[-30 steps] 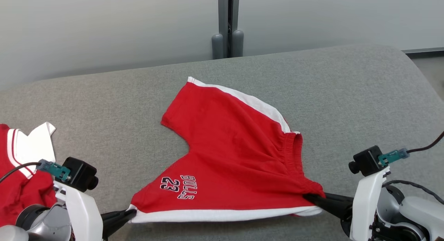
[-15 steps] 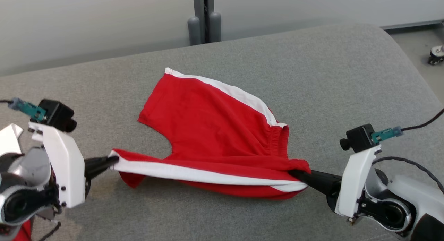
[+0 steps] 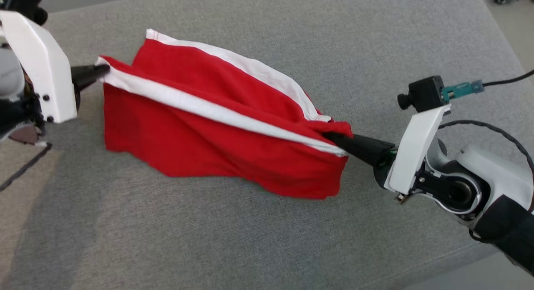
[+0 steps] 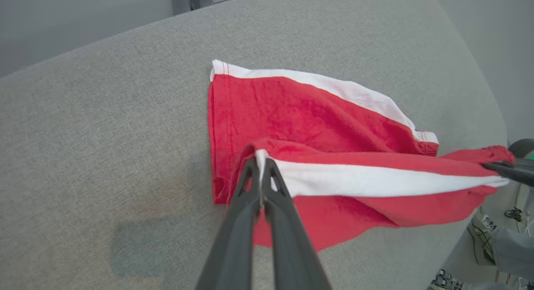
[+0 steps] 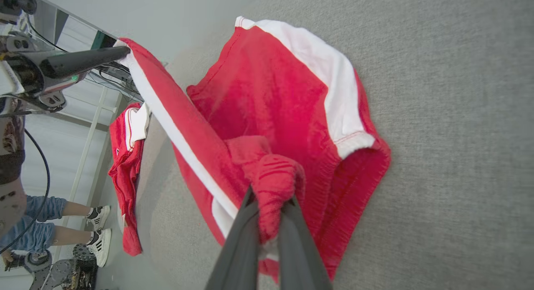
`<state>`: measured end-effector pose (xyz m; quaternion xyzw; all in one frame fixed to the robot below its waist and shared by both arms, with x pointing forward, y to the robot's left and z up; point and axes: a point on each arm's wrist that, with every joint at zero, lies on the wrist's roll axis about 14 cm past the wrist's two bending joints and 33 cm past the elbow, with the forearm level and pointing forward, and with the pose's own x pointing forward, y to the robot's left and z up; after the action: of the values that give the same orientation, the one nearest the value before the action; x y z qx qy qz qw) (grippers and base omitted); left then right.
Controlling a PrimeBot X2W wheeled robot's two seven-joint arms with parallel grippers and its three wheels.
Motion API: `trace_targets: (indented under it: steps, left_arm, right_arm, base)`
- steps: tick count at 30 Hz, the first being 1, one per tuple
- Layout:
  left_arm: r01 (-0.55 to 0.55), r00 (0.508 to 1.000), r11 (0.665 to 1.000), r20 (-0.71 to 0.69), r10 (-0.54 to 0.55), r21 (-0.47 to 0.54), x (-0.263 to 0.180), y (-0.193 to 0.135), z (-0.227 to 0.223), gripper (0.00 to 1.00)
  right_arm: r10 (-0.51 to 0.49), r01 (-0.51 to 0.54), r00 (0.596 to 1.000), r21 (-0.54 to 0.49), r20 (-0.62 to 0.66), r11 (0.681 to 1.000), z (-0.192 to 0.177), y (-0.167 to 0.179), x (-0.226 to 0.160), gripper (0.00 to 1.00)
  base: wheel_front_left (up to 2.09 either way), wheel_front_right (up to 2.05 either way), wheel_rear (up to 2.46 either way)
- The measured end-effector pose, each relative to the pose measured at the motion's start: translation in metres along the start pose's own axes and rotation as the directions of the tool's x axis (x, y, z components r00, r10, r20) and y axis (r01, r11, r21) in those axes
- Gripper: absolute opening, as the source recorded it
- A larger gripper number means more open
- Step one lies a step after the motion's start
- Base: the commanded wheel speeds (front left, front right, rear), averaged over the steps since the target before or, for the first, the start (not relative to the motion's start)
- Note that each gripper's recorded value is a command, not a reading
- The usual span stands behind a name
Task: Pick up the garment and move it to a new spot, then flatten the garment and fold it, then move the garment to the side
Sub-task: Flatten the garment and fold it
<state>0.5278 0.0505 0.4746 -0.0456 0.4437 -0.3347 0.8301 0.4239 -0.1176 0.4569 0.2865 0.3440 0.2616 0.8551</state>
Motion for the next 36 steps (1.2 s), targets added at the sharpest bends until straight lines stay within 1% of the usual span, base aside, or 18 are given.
trace_targets:
  steps: [4, 11, 18, 21, 22, 23, 24, 25, 26, 27, 28, 29, 36]
  left_arm:
    - [-0.018, 1.0, 1.0, -0.014, 0.018, -0.013, 0.033, 0.017, 0.022, 0.0]
    - [-0.021, 0.998, 0.999, -0.053, 0.019, -0.04, 0.078, 0.031, 0.032, 0.0]
    - [-0.01, 1.0, 0.999, -0.013, 0.009, -0.048, 0.103, 0.037, 0.049, 0.0]
    - [-0.012, 1.0, 0.998, -0.017, 0.011, -0.054, 0.109, 0.039, 0.048, 0.0]
    - [-0.017, 1.0, 0.998, -0.026, 0.015, -0.06, 0.111, 0.041, 0.045, 0.0]
    - [-0.022, 0.999, 0.998, -0.029, 0.02, -0.066, 0.113, 0.044, 0.044, 0.0]
    - [-0.024, 0.999, 0.997, -0.031, 0.022, -0.069, 0.115, 0.045, 0.044, 0.0]
    - [-0.028, 0.999, 0.997, -0.028, 0.026, -0.071, 0.116, 0.047, 0.044, 0.0]
    - [-0.029, 0.999, 0.997, -0.025, 0.028, -0.076, 0.117, 0.047, 0.044, 0.0]
    - [-0.028, 0.999, 0.996, -0.02, 0.027, -0.083, 0.118, 0.048, 0.044, 0.21]
    - [-0.025, 1.0, 0.995, -0.016, 0.023, -0.096, 0.119, 0.048, 0.044, 0.52]
    - [-0.022, 1.0, 0.994, -0.01, 0.021, -0.108, 0.119, 0.048, 0.045, 1.0]
    - [-0.006, 1.0, 0.995, 0.013, 0.007, -0.097, 0.111, 0.042, 0.051, 1.0]
  right_arm:
    - [-0.04, 0.04, 0.999, 0.004, 0.009, 0.999, 0.011, -0.019, 0.011, 0.0]
    - [-0.064, 0.064, 0.998, 0.025, 0.005, 0.998, 0.016, -0.036, 0.029, 0.0]
    - [-0.08, 0.079, 0.996, 0.044, 0.031, 0.996, 0.022, -0.045, 0.034, 0.0]
    - [-0.088, 0.086, 0.995, 0.048, 0.038, 0.995, 0.022, -0.048, 0.034, 0.0]
    - [-0.091, 0.089, 0.995, 0.049, 0.04, 0.995, 0.022, -0.049, 0.034, 0.08]
    - [-0.093, 0.091, 0.995, 0.05, 0.043, 0.995, 0.023, -0.049, 0.034, 0.08]
    - [-0.094, 0.092, 0.995, 0.05, 0.045, 0.995, 0.023, -0.05, 0.034, 0.16]
    - [-0.094, 0.091, 0.994, 0.048, 0.049, 0.995, 0.024, -0.049, 0.035, 0.45]
    - [-0.092, 0.089, 0.994, 0.047, 0.055, 0.995, 0.025, -0.049, 0.035, 0.94]
    - [-0.09, 0.087, 0.994, 0.046, 0.062, 0.995, 0.027, -0.048, 0.036, 1.0]
    - [-0.09, 0.086, 0.993, 0.046, 0.071, 0.995, 0.029, -0.048, 0.036, 1.0]
    - [-0.09, 0.087, 0.993, 0.046, 0.079, 0.995, 0.03, -0.048, 0.035, 1.0]
    - [-0.088, 0.084, 0.989, 0.031, 0.116, 0.996, 0.04, -0.042, 0.029, 1.0]
  base:
    - [0.0, 0.0, 0.0]
    - [0.0, 0.0, 0.0]
    - [0.0, 0.0, 0.0]
    - [0.0, 0.0, 0.0]
    - [0.0, 0.0, 0.0]
    - [0.0, 0.0, 0.0]
    - [0.0, 0.0, 0.0]
    - [0.0, 0.0, 0.0]
    - [0.0, 0.0, 0.0]
    - [0.0, 0.0, 0.0]
    - [0.0, 0.0, 0.0]
    - [0.0, 0.0, 0.0]
    - [0.0, 0.0, 0.0]
